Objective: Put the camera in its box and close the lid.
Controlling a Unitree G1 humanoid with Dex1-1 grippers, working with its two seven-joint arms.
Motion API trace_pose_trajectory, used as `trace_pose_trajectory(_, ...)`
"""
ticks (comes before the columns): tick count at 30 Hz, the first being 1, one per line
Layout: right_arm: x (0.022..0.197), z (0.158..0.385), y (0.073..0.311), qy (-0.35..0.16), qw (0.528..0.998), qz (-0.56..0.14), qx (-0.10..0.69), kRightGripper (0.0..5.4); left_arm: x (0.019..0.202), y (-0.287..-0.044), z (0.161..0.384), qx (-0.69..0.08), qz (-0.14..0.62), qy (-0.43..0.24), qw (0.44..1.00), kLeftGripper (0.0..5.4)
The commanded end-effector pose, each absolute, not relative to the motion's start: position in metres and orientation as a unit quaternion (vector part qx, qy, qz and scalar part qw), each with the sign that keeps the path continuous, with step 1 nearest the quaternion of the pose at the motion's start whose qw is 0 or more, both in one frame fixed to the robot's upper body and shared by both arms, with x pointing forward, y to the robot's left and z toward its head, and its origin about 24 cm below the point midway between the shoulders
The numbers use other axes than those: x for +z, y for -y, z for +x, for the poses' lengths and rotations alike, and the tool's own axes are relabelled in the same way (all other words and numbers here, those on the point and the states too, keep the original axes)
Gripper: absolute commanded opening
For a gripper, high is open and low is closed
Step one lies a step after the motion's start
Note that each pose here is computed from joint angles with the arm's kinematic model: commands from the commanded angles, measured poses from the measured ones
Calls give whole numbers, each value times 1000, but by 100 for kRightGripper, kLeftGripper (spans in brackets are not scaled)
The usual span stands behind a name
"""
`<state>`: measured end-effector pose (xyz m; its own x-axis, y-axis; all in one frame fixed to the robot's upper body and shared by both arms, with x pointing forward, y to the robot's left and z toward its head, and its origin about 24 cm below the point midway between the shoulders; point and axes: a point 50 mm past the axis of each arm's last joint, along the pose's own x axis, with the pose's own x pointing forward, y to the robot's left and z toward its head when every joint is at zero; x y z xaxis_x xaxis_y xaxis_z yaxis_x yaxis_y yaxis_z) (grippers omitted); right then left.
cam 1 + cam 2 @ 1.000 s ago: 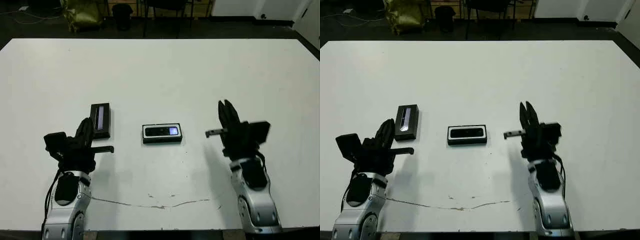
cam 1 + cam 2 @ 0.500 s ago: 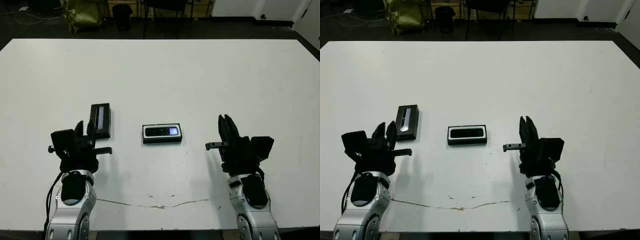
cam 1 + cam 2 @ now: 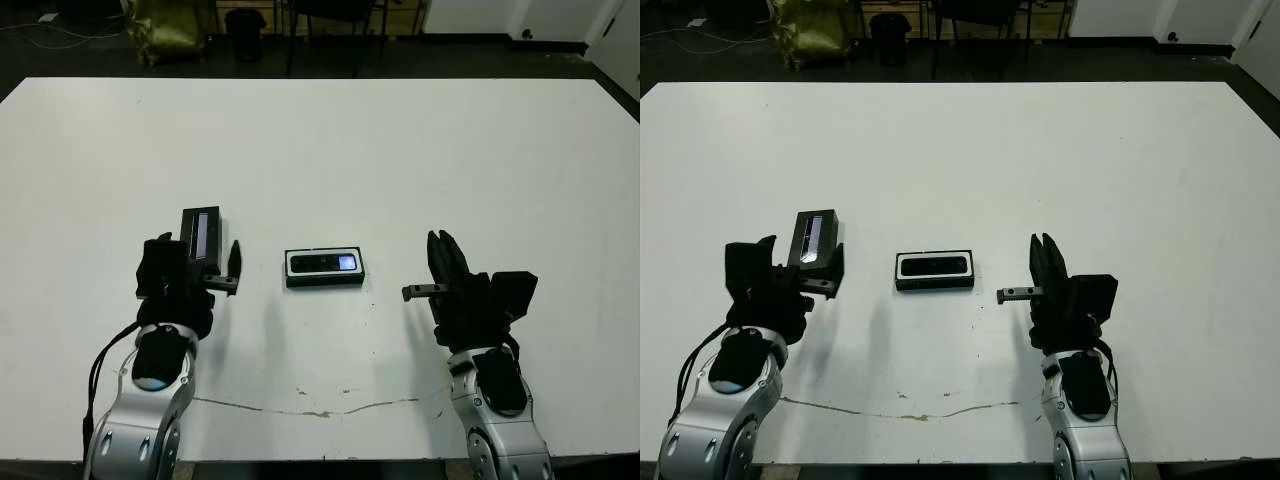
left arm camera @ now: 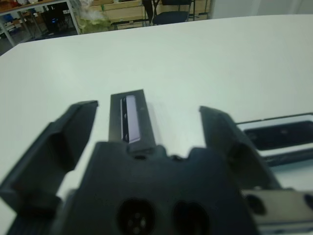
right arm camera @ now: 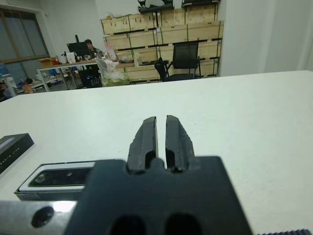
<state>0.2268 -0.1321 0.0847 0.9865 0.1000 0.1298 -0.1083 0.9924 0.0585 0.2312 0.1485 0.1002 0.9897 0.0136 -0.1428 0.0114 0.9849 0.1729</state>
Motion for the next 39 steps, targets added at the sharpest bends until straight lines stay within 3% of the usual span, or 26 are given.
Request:
trace_pose_trajectory(1, 80, 227, 135, 54, 996, 34, 54, 0, 94, -147, 236, 5, 79, -94, 992, 538)
trace_pose_trajectory(17, 75, 225, 134, 49, 997, 22, 64, 0, 86, -138, 249, 77, 6, -115, 990, 538)
trace_pose_trajectory(39, 68, 222, 131, 41, 996, 30, 75, 0, 83, -148, 251, 68, 43, -148, 986, 538)
